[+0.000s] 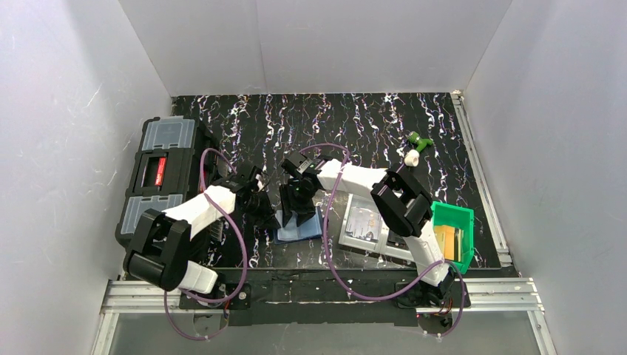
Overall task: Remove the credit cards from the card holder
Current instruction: Remove the credit card from the card holder.
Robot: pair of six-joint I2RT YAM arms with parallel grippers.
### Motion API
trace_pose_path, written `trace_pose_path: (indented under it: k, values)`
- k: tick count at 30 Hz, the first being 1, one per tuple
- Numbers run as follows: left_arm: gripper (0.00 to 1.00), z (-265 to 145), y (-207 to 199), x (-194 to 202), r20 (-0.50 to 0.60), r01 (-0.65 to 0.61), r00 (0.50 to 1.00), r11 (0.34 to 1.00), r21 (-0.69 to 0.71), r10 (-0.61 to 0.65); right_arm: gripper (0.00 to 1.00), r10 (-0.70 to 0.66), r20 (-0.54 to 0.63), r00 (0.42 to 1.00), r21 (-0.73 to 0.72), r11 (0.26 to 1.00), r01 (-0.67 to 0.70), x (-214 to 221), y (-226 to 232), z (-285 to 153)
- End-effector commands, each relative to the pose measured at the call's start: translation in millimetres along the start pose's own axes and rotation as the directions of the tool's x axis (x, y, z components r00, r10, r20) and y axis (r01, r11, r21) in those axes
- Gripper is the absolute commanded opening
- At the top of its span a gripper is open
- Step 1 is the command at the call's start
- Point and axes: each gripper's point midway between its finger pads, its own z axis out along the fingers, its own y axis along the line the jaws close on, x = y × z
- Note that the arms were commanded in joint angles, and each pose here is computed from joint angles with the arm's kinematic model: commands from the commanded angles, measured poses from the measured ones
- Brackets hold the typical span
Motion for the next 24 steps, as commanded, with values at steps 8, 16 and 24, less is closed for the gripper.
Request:
trace_pose_path:
  k: [8, 16, 24]
  values:
    - [0.00, -25.0, -26.3, 0.6, 0.039, -0.066, 0.997, 0.993, 0.101, 0.063, 0.70, 0.001, -0.039, 0.999, -0.161, 0.987, -0.008, 4.4, 23.3, -4.7]
    - [0.00, -28.6, -34.3, 3.9, 0.032, -0.082, 0.996, 0.992, 0.097, 0.079, 0.82, 0.061, -0.032, 0.998, -0.255, 0.965, -0.068, -2.5, 22.4, -13.8]
    - [0.00, -24.9, -46.1, 7.4, 0.017, -0.114, 0.993, 0.988, 0.099, 0.113, 0.87, 0.095, -0.026, 0.995, -0.305, 0.947, -0.098, -6.5, 20.7, -19.8]
